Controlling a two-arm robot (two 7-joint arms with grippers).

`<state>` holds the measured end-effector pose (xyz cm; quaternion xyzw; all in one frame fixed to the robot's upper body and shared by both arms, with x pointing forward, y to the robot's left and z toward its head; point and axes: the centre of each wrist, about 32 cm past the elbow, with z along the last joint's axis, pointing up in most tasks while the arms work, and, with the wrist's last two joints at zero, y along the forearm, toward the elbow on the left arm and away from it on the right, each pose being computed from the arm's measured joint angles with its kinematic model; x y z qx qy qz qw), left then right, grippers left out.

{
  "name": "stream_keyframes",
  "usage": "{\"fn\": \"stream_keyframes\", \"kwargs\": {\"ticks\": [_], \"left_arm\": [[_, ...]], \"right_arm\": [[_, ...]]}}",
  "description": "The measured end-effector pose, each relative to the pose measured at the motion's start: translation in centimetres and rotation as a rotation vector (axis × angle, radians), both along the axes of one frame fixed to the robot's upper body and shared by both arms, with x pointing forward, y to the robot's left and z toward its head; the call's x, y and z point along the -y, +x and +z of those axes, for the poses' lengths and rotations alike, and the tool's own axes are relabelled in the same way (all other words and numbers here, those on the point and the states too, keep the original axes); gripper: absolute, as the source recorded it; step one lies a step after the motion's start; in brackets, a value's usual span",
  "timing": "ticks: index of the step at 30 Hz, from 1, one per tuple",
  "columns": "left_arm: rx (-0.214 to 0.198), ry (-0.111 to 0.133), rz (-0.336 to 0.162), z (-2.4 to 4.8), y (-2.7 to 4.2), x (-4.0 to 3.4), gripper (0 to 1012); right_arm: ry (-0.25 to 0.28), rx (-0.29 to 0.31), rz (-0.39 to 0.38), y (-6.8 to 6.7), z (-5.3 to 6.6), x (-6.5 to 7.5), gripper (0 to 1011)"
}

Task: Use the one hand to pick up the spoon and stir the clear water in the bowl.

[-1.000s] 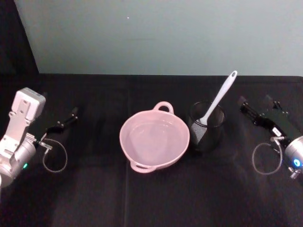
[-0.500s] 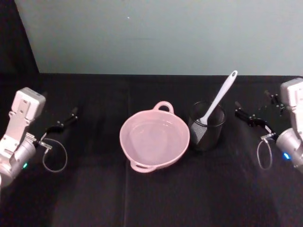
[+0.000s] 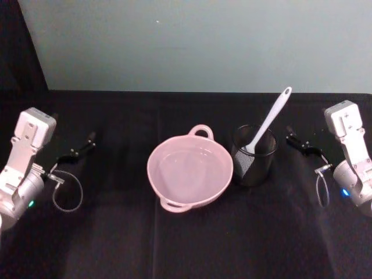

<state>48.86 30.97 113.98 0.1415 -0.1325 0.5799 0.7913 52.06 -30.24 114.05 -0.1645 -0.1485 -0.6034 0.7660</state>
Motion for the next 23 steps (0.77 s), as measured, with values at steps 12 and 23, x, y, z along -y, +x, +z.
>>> {"fn": "stream_keyframes", "kwargs": {"ticks": [12,23], "left_arm": [[0.0,0.0,0.0,0.0,0.0,0.0,1011],[0.0,0.0,0.0,0.0,0.0,0.0,1011]], "right_arm": [[0.001,-0.001,0.002,0.01,0.0,-0.01,1003],[0.002,-0.001,0.002,0.02,0.0,-0.01,1003]]}}
